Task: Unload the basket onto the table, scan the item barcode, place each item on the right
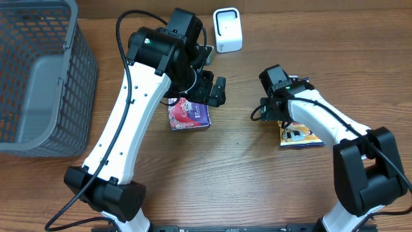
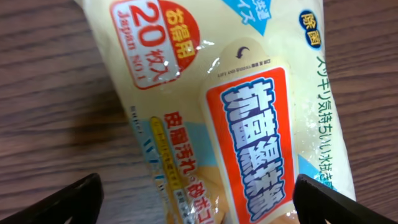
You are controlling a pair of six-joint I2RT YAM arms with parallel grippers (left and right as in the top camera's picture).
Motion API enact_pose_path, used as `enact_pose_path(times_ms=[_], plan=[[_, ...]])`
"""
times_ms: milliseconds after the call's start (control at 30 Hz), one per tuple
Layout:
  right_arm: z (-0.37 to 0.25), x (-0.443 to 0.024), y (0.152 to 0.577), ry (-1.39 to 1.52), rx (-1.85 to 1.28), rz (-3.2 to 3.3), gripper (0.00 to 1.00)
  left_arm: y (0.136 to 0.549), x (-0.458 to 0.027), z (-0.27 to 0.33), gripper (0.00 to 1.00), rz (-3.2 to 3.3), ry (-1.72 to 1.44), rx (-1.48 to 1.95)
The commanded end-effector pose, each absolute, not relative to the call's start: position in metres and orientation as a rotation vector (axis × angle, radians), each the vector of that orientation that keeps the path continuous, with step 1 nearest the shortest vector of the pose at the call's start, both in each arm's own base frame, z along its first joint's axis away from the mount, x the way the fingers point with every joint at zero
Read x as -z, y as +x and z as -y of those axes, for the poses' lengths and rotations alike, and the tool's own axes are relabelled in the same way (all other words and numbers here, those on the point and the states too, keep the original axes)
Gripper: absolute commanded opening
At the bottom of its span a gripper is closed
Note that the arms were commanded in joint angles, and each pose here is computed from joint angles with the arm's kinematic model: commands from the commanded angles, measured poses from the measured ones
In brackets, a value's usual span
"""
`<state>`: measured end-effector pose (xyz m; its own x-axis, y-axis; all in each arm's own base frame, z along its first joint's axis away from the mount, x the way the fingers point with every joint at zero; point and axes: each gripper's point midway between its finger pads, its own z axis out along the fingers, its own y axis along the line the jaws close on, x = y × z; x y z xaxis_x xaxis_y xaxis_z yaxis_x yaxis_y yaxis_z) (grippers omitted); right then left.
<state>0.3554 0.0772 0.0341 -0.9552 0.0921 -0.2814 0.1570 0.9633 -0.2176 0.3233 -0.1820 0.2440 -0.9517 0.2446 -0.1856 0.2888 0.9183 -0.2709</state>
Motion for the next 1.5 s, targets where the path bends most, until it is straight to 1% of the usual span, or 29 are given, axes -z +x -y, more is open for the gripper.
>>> enact_pose_path(times_ms=[0,33,67,133,267,400,633,700,800,833,967,1000,1133,1233,1300,1467], plan=[[-0.072,-0.026,0.355,0.202,0.404,-2.829,0.80,0.324,-0.243,0.181,1.00,-2.926,0.441,0.435],[-0.072,-0.027,0.356,0.203,0.398,-2.823,0.73,0.324,-0.243,0.181,1.00,-2.926,0.441,0.436],[-0.073,-0.027,0.358,0.204,0.395,-2.817,0.70,0.324,-0.243,0.181,1.00,-2.926,0.441,0.436],[-0.073,-0.028,0.361,0.207,0.396,-2.803,0.68,0.324,-0.243,0.181,1.00,-2.926,0.441,0.435],[-0.072,-0.028,0.361,0.207,0.400,-2.801,0.61,0.324,-0.243,0.181,1.00,-2.926,0.441,0.436],[-0.071,-0.023,0.358,0.206,0.403,-2.803,0.61,0.324,-0.243,0.181,1.00,-2.926,0.441,0.435],[-0.066,-0.001,0.345,0.205,0.408,-2.811,0.61,0.324,-0.243,0.181,1.00,-2.926,0.441,0.435],[-0.066,-0.001,0.345,0.206,0.406,-2.809,0.52,0.324,-0.243,0.181,1.00,-2.926,0.441,0.435],[-0.067,-0.007,0.347,0.248,0.404,-2.809,0.30,0.324,-0.243,0.181,1.00,-2.926,0.441,0.436],[-0.068,-0.010,0.348,0.273,0.398,-2.808,0.24,0.324,-0.243,0.181,1.00,-2.926,0.441,0.436],[-0.075,-0.031,0.358,0.361,0.348,-2.805,0.07,0.324,-0.243,0.181,1.00,-2.926,0.441,0.435],[-0.080,-0.039,0.363,0.364,0.311,-2.813,0.04,0.324,-0.243,0.181,1.00,-2.926,0.441,0.435],[-0.102,-0.071,0.377,0.381,0.123,-2.852,0.04,0.324,-0.243,0.181,1.00,-2.926,0.441,0.435],[-0.121,-0.096,0.384,0.389,-0.083,-2.886,0.04,0.324,-0.243,0.181,1.00,-2.926,0.441,0.436],[-0.136,-0.110,0.386,0.353,-0.266,-2.913,0.04,0.324,-0.243,0.181,1.00,-2.926,0.441,0.435],[-0.176,-0.141,0.383,0.215,-0.899,-2.907,0.04,0.324,-0.243,0.181,1.00,-2.926,0.441,0.435]])
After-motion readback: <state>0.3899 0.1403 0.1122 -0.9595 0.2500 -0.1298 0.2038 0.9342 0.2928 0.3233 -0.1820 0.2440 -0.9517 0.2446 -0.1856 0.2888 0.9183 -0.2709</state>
